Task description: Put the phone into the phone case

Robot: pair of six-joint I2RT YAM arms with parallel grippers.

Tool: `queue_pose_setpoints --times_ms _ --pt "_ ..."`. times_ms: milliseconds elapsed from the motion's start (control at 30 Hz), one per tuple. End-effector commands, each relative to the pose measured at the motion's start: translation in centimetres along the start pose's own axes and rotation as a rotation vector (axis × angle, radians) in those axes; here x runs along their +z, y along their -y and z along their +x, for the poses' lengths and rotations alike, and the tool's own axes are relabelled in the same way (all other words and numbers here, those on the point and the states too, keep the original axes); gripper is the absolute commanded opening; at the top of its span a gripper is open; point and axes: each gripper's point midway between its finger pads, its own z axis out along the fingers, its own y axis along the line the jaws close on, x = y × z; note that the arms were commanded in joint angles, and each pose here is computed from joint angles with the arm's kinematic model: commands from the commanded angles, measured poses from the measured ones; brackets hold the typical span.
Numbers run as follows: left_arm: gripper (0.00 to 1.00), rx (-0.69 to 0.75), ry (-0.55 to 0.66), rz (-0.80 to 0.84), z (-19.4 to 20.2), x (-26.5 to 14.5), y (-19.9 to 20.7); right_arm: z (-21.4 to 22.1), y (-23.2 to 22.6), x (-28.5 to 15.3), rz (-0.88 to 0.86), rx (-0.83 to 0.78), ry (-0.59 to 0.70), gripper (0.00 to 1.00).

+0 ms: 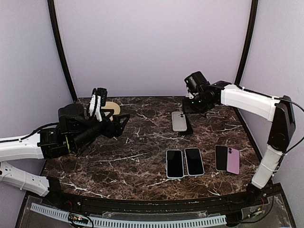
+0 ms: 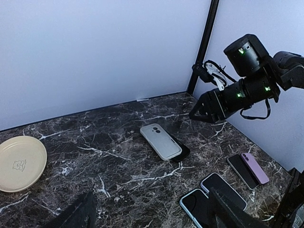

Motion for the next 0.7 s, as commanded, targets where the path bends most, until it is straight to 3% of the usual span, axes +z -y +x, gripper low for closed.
queue_pose_setpoints --times_ms 0,233,667 --pt "0.82 -0.007 0.001 -0.004 -0.7 0.1 0.0 -1.8 1.8 2.8 0.051 -0.016 -0.012 0.51" --pt "0.82 -0.006 -0.015 -0.012 -0.3 0.4 -0.1 -1.6 4.3 9.1 0.130 0.023 -0.096 0.53" --pt "0.82 -0.006 -0.038 -0.014 0.5 0.6 -0.3 1.7 4.2 15.2 0.117 0.025 -0.202 0.39"
